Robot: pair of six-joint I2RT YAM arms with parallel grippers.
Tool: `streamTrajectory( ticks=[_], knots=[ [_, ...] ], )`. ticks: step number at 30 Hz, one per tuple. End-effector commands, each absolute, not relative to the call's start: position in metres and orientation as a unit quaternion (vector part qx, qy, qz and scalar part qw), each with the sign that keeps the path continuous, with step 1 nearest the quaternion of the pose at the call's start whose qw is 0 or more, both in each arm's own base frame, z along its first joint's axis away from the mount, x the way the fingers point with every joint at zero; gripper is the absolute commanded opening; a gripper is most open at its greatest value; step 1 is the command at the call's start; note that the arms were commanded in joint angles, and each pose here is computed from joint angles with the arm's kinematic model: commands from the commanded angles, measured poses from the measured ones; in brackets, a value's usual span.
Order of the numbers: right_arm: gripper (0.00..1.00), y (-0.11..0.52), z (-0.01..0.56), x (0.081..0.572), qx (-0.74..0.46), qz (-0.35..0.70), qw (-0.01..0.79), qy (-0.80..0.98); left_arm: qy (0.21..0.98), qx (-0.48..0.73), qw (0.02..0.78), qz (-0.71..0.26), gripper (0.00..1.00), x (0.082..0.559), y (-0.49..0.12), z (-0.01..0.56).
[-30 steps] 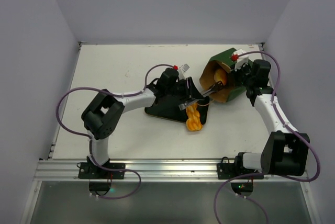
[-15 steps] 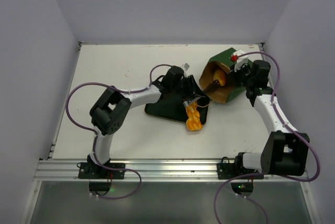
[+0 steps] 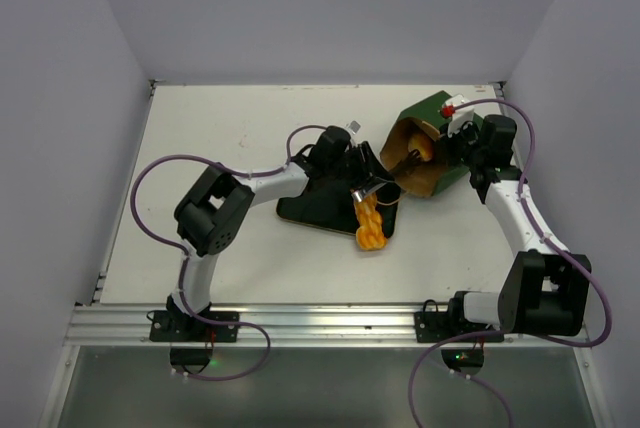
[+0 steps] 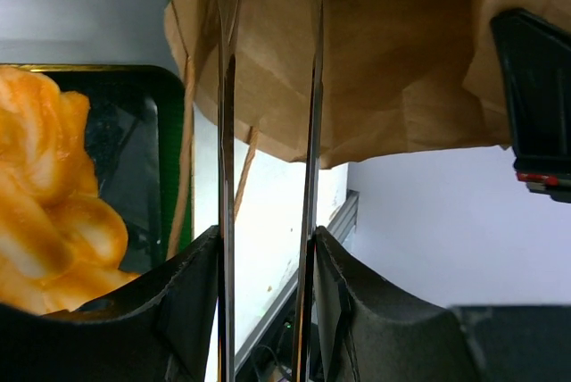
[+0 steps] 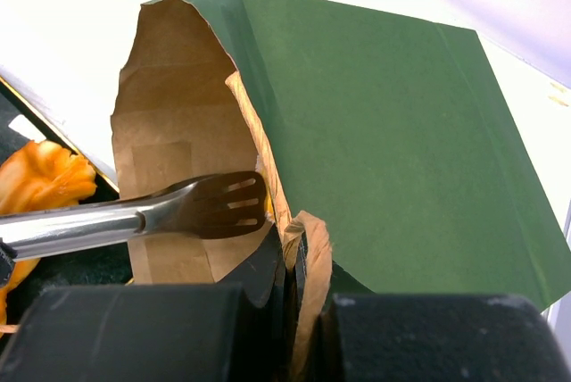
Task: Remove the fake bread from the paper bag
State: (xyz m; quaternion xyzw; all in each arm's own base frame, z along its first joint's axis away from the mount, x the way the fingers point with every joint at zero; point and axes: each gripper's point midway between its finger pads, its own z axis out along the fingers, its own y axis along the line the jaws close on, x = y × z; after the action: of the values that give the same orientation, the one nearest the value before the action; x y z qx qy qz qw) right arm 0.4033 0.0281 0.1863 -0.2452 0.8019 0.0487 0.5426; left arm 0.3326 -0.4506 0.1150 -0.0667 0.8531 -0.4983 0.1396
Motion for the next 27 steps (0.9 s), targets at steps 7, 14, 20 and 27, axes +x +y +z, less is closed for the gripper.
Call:
streamTrajectory(
  ticks=[7, 14, 20, 27],
  knots=[
    [0.02, 0.034, 0.202, 0.408, -0.262, 0.054, 0.570, 0.777, 0.821, -0.065, 0.150, -0.547, 0.47, 0.338, -0.457, 0.146],
    [0.02, 0.034, 0.201, 0.408, -0.263, 0.053, 0.569, 0.777, 0.814, -0.066, 0.150, -0.558, 0.47, 0.340, -0.461, 0.154],
    [0.02, 0.034, 0.200, 0.409, -0.264, 0.054, 0.569, 0.777, 0.812, -0.063, 0.149, -0.560, 0.47, 0.334, -0.456, 0.159],
    [0.03, 0.034, 0.201, 0.408, -0.263, 0.053, 0.570, 0.777, 0.824, -0.067, 0.139, -0.545, 0.48, 0.334, -0.457, 0.148]
  ],
)
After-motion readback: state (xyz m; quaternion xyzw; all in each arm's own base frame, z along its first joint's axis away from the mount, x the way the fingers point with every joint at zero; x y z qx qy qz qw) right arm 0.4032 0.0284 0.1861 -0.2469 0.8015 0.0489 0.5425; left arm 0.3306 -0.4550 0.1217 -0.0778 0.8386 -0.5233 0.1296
